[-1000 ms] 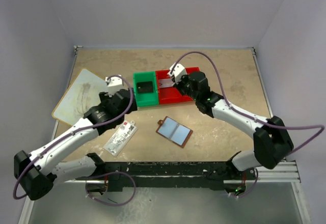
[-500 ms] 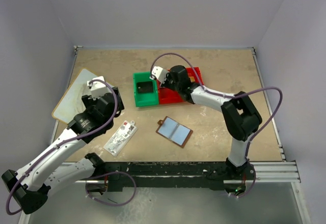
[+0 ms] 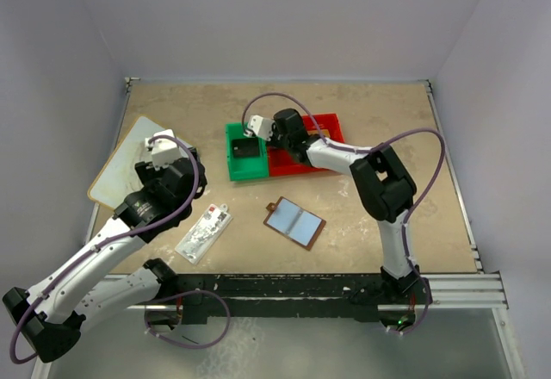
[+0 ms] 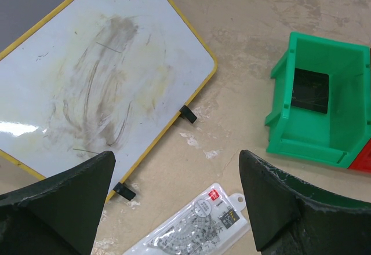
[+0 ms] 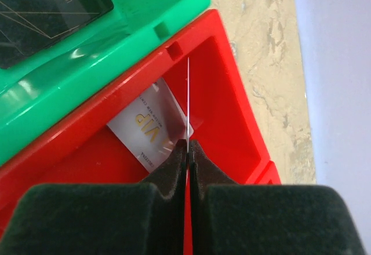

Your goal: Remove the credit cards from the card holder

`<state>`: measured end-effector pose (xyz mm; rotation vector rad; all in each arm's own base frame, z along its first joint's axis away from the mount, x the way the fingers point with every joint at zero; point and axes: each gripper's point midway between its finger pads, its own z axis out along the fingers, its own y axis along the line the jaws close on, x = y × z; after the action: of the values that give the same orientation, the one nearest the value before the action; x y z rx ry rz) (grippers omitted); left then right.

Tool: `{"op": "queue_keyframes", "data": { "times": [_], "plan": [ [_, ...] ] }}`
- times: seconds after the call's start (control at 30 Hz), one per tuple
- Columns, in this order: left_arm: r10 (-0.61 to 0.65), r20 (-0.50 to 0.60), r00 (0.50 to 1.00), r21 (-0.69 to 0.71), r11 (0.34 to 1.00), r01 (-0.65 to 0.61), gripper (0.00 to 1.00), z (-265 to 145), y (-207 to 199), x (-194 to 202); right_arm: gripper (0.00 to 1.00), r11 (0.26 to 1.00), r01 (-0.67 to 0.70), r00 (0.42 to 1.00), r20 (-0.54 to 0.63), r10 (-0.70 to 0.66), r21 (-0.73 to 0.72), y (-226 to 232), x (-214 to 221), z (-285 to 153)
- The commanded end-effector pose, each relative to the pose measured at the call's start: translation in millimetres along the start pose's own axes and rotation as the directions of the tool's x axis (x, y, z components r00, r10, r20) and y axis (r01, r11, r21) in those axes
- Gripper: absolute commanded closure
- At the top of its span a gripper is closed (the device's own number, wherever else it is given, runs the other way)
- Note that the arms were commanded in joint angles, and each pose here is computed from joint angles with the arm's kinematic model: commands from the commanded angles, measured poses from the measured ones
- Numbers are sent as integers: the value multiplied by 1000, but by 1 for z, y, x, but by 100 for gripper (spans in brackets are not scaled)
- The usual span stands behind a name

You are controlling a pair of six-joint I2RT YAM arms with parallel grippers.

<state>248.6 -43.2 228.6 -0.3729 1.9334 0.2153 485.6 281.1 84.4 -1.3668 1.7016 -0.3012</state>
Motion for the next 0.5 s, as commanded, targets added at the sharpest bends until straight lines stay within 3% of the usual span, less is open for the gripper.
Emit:
{"op": "queue_keyframes", "data": {
  "times": [0.0,0.17,0.47],
  "plan": [
    [-19,32,999,-19,1000,19,14,-2,5,-11,98,998,51,999,-22,-50,48,-17,-4,2],
    [-14,31,999,-20,1000,15,14,-2,5,-11,98,996,71,997,-16,-70,50,-18,-6,8],
    [-5,25,1000,-22,1000,5,15,-1,4,-9,85,998,51,999,-7,-51,-29,-4,-8,8]
  ]
}}
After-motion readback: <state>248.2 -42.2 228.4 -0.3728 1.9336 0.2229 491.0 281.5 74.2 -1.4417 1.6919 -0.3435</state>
